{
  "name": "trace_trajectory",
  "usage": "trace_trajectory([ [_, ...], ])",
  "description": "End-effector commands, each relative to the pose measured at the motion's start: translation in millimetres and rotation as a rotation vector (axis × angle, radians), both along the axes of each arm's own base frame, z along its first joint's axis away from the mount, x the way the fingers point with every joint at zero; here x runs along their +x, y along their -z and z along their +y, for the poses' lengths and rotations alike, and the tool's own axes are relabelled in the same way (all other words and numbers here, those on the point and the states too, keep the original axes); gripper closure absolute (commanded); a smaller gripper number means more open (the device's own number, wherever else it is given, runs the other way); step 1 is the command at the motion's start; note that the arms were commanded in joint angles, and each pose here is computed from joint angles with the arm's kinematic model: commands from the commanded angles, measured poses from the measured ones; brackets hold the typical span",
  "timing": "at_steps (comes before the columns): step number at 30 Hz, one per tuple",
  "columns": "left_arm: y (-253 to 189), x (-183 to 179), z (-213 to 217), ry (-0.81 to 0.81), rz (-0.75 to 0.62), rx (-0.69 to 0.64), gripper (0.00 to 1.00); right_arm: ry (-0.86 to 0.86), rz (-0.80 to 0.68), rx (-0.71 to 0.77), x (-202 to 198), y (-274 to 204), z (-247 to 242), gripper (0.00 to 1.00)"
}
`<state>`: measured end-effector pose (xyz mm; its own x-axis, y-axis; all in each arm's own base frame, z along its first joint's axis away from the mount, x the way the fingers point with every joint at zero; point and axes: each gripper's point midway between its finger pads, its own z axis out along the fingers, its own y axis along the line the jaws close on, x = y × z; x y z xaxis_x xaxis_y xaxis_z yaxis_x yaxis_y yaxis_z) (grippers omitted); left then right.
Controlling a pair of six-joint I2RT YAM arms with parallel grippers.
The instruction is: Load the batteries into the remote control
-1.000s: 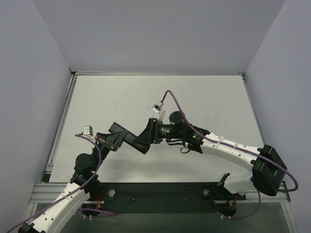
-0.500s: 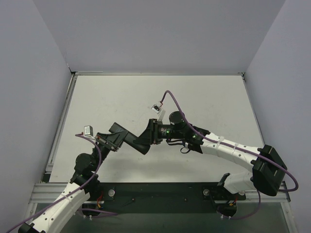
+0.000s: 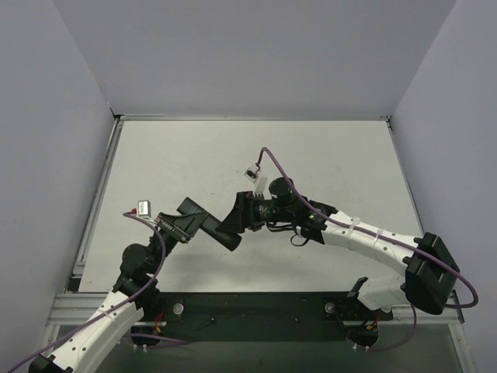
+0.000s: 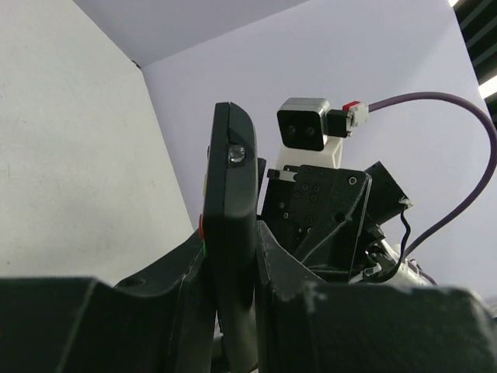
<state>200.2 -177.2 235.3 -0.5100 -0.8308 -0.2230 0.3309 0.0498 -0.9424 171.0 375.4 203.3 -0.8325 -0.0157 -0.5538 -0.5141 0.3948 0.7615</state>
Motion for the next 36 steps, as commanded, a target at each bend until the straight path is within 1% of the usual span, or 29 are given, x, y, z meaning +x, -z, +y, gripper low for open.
trace_trajectory([
  [1, -14, -5, -2, 0.009, -0.087, 0.05, 1.0, 0.05, -0.172, 0.046, 17, -45, -18, 0.35],
  [3, -6, -3, -4, 0.008, -0.069, 0.082, 1.0, 0.097, -0.22, 0.046, 26, -54, -29, 0.3],
  [5, 7, 1, -5, 0.002, -0.041, 0.147, 1.0, 0.151, -0.31, 0.038, 34, -70, -50, 0.23],
  [6, 5, 2, -6, -0.001, -0.037, 0.169, 1.0, 0.187, -0.317, -0.011, 38, -64, -62, 0.21],
  [7, 18, 5, -6, -0.006, -0.009, 0.236, 1.0, 0.259, -0.36, -0.032, 45, -72, -77, 0.17],
  [8, 23, 7, -6, -0.008, 0.007, 0.27, 1.0, 0.299, -0.403, -0.075, 52, -72, -90, 0.16],
  [9, 28, 10, -6, -0.014, 0.031, 0.31, 1.0, 0.33, -0.397, -0.134, 53, -63, -104, 0.14],
  [10, 32, 13, -5, -0.021, 0.057, 0.386, 1.0, 0.412, -0.433, -0.158, 60, -70, -121, 0.09],
  [12, 44, 22, -2, -0.039, 0.116, 0.504, 1.0, 0.476, -0.435, -0.247, 60, -56, -147, 0.03],
  [13, 43, 23, 3, -0.039, 0.134, 0.613, 1.0, 0.519, -0.452, -0.259, 58, -57, -161, 0.0],
  [14, 56, 29, 5, -0.035, 0.195, 0.698, 1.0, 0.589, -0.475, -0.298, 63, -56, -177, 0.0],
  [15, 72, 29, 13, -0.039, 0.263, 0.792, 1.0, 0.625, -0.491, -0.306, 59, -58, -191, 0.0],
  [16, 73, 32, 16, -0.027, 0.257, 0.88, 1.0, 0.653, -0.496, -0.319, 59, -57, -200, 0.0],
  [17, 72, 44, 18, -0.042, 0.296, 0.95, 1.0, 0.691, -0.501, -0.35, 59, -51, -211, 0.0],
  [18, 81, 46, 27, -0.051, 0.35, 1.031, 1.0, 0.71, -0.514, -0.361, 55, -52, -221, 0.0],
  [20, 85, 61, 28, -0.027, 0.39, 1.156, 1.0, 0.748, -0.518, -0.392, 53, -48, -234, 0.0],
  [22, 100, 64, 40, -0.001, 0.444, 1.306, 1.0, 0.793, -0.529, -0.421, 48, -48, -251, 0.0],
  [23, 101, 78, 40, -0.007, 0.48, 1.363, 1.0, 0.803, -0.531, -0.433, 47, -46, -256, 0.0],
  [24, 109, 75, 50, 0.009, 0.526, 1.448, 1.0, 0.829, -0.531, -0.447, 44, -44, -265, 0.0],
  [25, 109, 84, 62, -0.039, 0.549, 1.527, 1.0, 0.838, -0.534, -0.454, 43, -44, -269, 0.0],
  [26, 122, 88, 67, -0.026, 0.591, 1.602, 1.0, 0.844, -0.538, -0.458, 41, -44, -272, 0.0],
  [27, 117, 95, 71, -0.024, 0.592, 1.657, 1.0, 0.859, -0.541, -0.46, 39, -44, -278, 0.0],
  [28, 118, 100, 83, -0.071, 0.621, 1.734, 1.0, 0.864, -0.547, -0.463, 38, -44, -280, 0.0],
  [29, 131, 103, 89, -0.054, 0.669, 1.808, 1.0, 0.869, -0.546, -0.478, 36, -42, -284, 0.0],
  [31, 125, 111, 96, -0.064, 0.712, 1.892, 1.0, 0.89, -0.559, -0.488, 34, -43, -292, 0.0],
  [32, 131, 117, 106, -0.093, 0.751, 1.98, 1.0, 0.891, -0.558, -0.504, 32, -41, -295, 0.0],
  [33, 126, 121, 108, -0.108, 0.763, 2.01, 1.0, 0.899, -0.563, -0.508, 31, -42, -299, 0.0],
  [35, 134, 127, 115, -0.119, 0.797, 2.09, 1.0, 0.909, -0.567, -0.535, 30, -39, -305, 0.0],
  [36, 136, 130, 115, -0.117, 0.798, 2.104, 1.0, 0.919, -0.573, -0.534, 29, -41, -308, 0.0],
])
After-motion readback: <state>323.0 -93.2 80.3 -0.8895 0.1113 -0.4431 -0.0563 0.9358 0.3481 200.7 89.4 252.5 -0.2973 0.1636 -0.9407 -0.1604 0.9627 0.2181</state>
